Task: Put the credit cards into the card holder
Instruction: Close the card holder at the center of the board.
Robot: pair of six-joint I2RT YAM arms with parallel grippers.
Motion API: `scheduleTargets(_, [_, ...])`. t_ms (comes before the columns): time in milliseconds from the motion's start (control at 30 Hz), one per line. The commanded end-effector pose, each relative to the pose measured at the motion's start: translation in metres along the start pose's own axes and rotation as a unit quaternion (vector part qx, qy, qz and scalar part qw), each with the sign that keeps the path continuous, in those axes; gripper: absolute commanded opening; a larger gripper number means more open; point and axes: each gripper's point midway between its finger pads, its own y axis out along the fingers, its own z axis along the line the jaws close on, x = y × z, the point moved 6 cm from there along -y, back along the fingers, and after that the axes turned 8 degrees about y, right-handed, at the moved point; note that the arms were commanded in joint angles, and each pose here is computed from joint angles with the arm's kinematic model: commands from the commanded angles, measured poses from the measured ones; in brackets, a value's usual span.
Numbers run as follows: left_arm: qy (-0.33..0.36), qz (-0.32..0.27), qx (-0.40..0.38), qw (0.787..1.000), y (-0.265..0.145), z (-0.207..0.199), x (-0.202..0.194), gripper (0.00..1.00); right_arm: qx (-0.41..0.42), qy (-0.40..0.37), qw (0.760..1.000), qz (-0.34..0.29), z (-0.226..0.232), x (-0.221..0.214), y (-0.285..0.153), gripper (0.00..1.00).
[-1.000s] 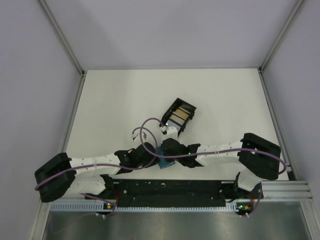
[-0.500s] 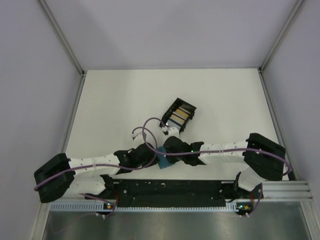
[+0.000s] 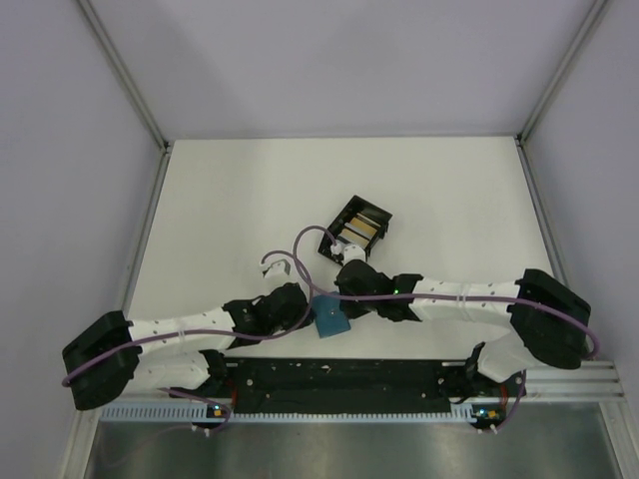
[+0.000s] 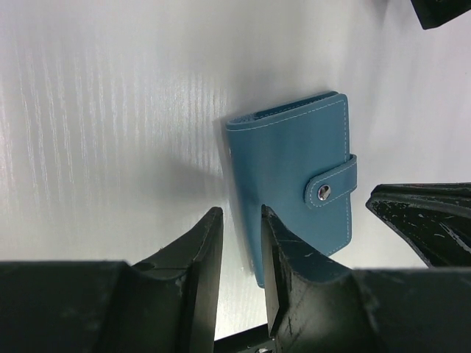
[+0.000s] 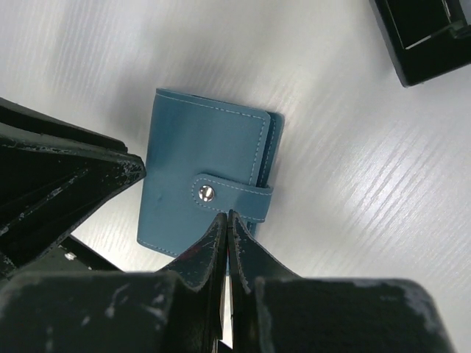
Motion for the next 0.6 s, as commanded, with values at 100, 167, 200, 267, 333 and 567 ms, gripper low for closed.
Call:
scheduleTargets(100, [0.009,-0.023,-0.016,1.0,0.0,-0.015,0.013,0.34,0.05,0.003,0.999,0.014,0.02,0.008,0.01,0.0])
scheduleTargets(167, [0.011,-0.022,-0.017,1.0,0.002,-0.015,0.012,0.34,0.055,0.005,0.998,0.018,0.022,0.006,0.014,0.0])
scheduleTargets(200, [0.011,-0.021,-0.017,1.0,0.003,-0.015,0.012,0.34,0.053,0.005,0.998,0.018,0.022,0.006,0.016,0.0])
scheduleTargets(267, [0.012,-0.017,-0.017,1.0,0.004,-0.015,0.011,0.34,0.051,0.004,0.998,0.02,0.022,0.006,0.019,0.0])
scheduleTargets(333, [0.015,-0.012,-0.018,1.0,0.006,-0.016,0.009,0.34,0.05,0.003,0.999,0.021,0.021,0.005,0.02,0.0])
scheduleTargets(567, [0.018,0.0,-0.01,1.0,0.011,-0.014,0.004,0.33,0.067,0.006,0.998,-0.006,0.025,0.016,0.005,0.0])
